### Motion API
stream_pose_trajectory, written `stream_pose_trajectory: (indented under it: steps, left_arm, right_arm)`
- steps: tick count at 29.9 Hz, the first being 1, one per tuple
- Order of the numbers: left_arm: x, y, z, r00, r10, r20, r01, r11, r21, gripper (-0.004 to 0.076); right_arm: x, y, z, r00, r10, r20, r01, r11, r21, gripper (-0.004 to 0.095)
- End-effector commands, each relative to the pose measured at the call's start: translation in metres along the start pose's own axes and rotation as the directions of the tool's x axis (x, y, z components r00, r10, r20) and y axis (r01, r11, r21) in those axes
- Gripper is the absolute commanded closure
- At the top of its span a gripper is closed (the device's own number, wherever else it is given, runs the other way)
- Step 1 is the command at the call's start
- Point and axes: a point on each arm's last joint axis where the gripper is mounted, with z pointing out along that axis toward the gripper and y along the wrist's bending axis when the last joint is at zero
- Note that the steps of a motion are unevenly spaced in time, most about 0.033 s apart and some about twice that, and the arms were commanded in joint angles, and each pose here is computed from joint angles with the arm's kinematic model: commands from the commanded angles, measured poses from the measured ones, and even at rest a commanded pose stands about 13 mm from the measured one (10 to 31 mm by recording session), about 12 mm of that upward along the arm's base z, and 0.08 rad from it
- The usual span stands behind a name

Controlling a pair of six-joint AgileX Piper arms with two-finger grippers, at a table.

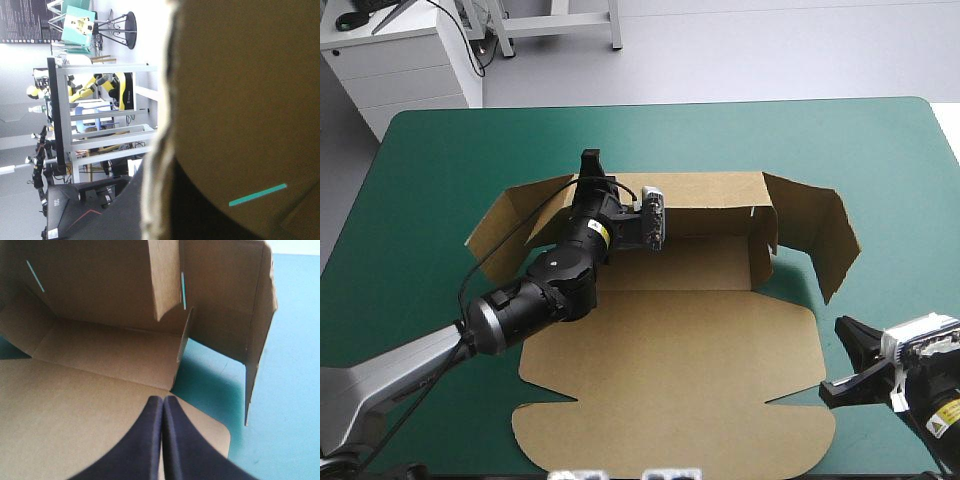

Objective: Fold the box

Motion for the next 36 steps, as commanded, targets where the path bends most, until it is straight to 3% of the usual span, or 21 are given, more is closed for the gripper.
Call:
stream_pose_trajectory:
  steps: [1, 5, 11, 24, 36]
  left_arm:
    - [0.0, 0.017, -0.01, 0.999, -0.044, 0.011, 0.045, 0.997, -0.067, 0.0731]
    - [0.0, 0.016, -0.01, 0.999, -0.05, 0.012, 0.051, 0.997, -0.065, 0.0731]
    - [0.001, 0.015, -0.01, 0.997, -0.081, 0.008, 0.082, 0.995, -0.063, 0.0731]
    - [0.004, 0.007, -0.007, 0.995, -0.097, -0.014, 0.096, 0.993, -0.066, 0.0731]
    - [0.004, 0.01, -0.008, 0.995, -0.097, -0.01, 0.095, 0.99, -0.1, 0.0731]
  right_arm:
    - [-0.033, 0.002, -0.001, 0.996, -0.002, 0.085, 0.002, 1.0, -0.001, 0.0926]
    - [-0.058, 0.003, 0.008, 0.998, -0.024, 0.055, 0.024, 1.0, 0.003, 0.0926]
    - [-0.105, -0.003, 0.033, 0.994, -0.104, 0.019, 0.102, 0.992, 0.076, 0.0926]
    - [-0.196, -0.011, 0.129, 0.985, -0.117, -0.127, 0.13, 0.986, 0.104, 0.0927]
    - [-0.215, -0.051, 0.224, 0.928, -0.041, -0.37, 0.084, 0.991, 0.102, 0.0927]
